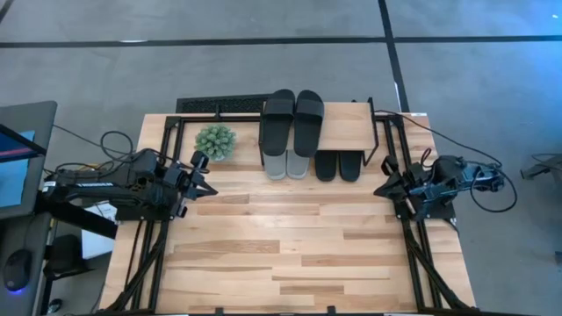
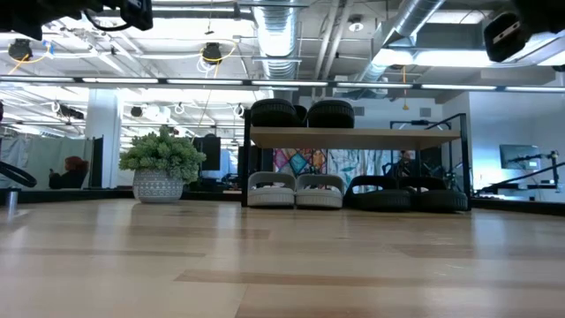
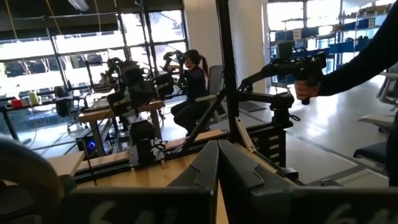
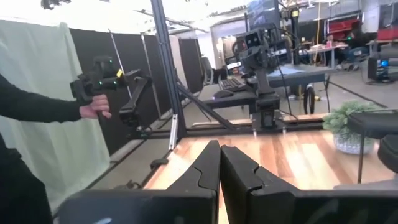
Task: Pick and place slides into the shelf
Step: Return to home position
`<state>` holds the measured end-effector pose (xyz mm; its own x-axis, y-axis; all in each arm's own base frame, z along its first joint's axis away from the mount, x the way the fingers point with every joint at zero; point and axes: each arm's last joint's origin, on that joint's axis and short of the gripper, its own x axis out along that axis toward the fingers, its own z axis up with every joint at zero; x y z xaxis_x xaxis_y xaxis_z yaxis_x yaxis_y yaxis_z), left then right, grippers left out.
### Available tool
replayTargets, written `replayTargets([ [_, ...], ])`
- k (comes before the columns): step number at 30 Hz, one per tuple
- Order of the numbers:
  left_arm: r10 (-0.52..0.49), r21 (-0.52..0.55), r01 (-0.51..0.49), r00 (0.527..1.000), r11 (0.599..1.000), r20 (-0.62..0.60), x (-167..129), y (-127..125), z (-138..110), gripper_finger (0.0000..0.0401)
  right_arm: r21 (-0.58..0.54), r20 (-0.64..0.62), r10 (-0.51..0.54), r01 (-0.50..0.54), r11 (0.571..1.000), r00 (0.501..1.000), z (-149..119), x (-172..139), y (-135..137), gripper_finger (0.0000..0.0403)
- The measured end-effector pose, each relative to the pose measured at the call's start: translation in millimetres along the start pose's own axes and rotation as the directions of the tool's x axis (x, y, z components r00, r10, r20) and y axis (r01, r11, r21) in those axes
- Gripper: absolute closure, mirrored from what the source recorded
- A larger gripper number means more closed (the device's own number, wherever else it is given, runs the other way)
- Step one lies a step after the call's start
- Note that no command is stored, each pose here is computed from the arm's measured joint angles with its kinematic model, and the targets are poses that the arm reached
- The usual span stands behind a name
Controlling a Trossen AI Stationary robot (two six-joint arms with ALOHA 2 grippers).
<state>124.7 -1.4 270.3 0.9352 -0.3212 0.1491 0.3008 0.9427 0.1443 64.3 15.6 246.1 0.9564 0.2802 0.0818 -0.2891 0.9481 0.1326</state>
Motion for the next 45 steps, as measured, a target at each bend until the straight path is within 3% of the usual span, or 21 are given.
replayTargets([
  [7, -0.02, 0.036, 0.021, 0.999, 0.999, -0.036, -1.4, -1.4, -3.5, 0.0401, 0.024, -0.073, -0.036, 0.038, 0.999, 0.997, -7.3, -0.2, -1.9, 0.0403],
  [12, -0.023, 0.023, 0.024, 0.998, 0.999, -0.061, -3.5, -2.4, -5.5, 0.0401, 0.004, -0.056, -0.106, 0.107, 0.994, 0.993, -6.4, -0.3, -3.9, 0.0403],
  [21, -0.031, 0.048, 0.032, 0.999, 0.998, -0.024, -15.6, -7.5, 1.0, 0.0401, 0.018, -0.084, -0.158, 0.161, 0.987, 0.984, -9.4, -1.0, -7.4, 0.0403],
  [39, -0.028, 0.069, 0.027, 0.999, 0.997, 0.021, -24.6, -10.9, 6.8, 0.0401, -0.076, 0.148, -0.175, 0.188, 0.979, 0.973, -37.9, 17.7, -19.3, 0.0403],
  [45, -0.028, 0.063, 0.027, 0.999, 0.998, 0.021, -24.6, -10.9, 6.8, 0.0401, -0.056, 0.118, -0.148, 0.155, 0.986, 0.982, -42.1, 17.8, -23.2, 0.0403],
])
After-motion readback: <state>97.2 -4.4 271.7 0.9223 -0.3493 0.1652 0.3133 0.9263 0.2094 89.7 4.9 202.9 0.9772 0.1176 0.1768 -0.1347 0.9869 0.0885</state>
